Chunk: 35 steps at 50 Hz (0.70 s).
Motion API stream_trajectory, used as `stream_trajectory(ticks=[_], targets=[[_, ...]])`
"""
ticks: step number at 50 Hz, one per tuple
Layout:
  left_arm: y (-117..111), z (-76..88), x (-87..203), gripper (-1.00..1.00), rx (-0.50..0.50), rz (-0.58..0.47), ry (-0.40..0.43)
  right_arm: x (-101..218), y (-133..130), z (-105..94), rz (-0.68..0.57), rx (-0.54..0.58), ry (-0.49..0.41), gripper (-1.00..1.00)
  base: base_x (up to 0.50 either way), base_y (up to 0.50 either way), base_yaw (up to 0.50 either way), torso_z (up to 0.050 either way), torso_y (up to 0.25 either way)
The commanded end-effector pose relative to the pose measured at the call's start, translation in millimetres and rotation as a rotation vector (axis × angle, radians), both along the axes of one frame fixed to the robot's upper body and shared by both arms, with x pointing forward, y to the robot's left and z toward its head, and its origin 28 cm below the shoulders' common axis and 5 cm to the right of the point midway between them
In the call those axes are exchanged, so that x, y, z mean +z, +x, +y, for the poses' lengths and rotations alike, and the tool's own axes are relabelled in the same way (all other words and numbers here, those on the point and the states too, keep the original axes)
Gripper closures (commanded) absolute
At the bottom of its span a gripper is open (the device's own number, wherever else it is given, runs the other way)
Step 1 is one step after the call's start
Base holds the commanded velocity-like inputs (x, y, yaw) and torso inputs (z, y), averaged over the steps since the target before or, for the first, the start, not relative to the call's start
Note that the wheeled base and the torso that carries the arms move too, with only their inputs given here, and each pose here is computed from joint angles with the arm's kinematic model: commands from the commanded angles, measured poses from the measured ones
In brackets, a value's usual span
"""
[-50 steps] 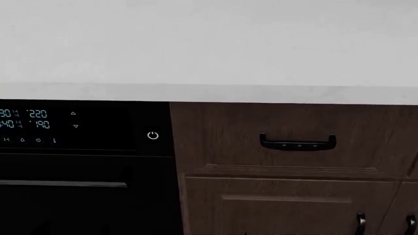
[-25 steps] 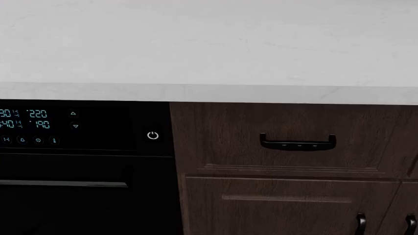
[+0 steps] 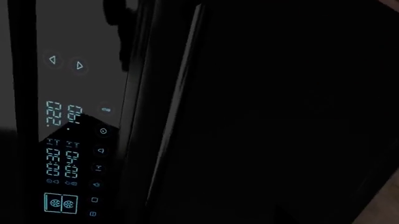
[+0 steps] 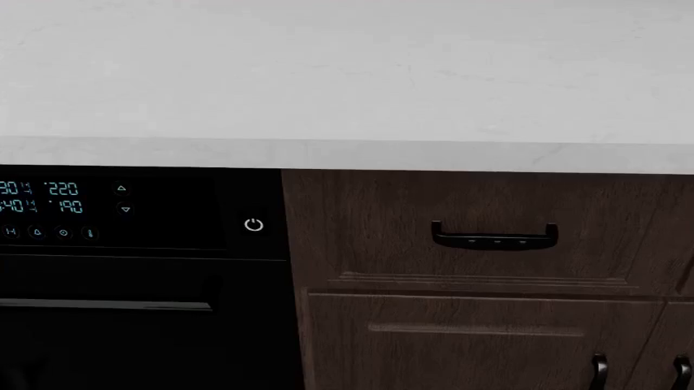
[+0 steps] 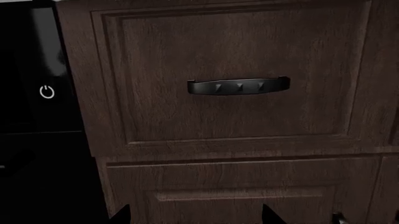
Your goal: Open the dishwasher door
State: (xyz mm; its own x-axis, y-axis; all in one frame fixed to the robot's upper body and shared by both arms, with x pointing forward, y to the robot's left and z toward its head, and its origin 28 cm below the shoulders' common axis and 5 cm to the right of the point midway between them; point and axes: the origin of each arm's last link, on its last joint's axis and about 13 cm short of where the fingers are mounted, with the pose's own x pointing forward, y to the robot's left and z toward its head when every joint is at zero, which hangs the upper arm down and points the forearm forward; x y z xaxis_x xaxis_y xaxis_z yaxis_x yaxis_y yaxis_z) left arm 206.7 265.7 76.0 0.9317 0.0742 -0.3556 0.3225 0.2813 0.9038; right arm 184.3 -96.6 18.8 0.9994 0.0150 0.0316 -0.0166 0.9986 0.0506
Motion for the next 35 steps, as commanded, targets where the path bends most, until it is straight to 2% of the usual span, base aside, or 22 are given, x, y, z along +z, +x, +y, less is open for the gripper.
stream_trajectory(ticks=[1, 18, 35], targets=[[25.7, 8.3, 7.9, -1.0, -0.024, 0.013, 0.093, 0.1, -1.4, -0.8, -0.001, -0.004, 0.002, -1.0, 0.0, 0.0, 0.0, 0.0, 0.0], [80.1, 9.8, 7.5, -1.0, -0.052, 0.04, 0.109, -1.7, 0.5, -2.2, 0.001, -0.009, 0.007, -1.0, 0.0, 0.0, 0.0, 0.0, 0.0], [114.5, 13.7, 10.3, -1.0, -0.065, 0.065, 0.151, 2.2, -0.9, -3.6, -0.007, -0.014, 0.003, -1.0, 0.0, 0.0, 0.0, 0.0, 0.0]])
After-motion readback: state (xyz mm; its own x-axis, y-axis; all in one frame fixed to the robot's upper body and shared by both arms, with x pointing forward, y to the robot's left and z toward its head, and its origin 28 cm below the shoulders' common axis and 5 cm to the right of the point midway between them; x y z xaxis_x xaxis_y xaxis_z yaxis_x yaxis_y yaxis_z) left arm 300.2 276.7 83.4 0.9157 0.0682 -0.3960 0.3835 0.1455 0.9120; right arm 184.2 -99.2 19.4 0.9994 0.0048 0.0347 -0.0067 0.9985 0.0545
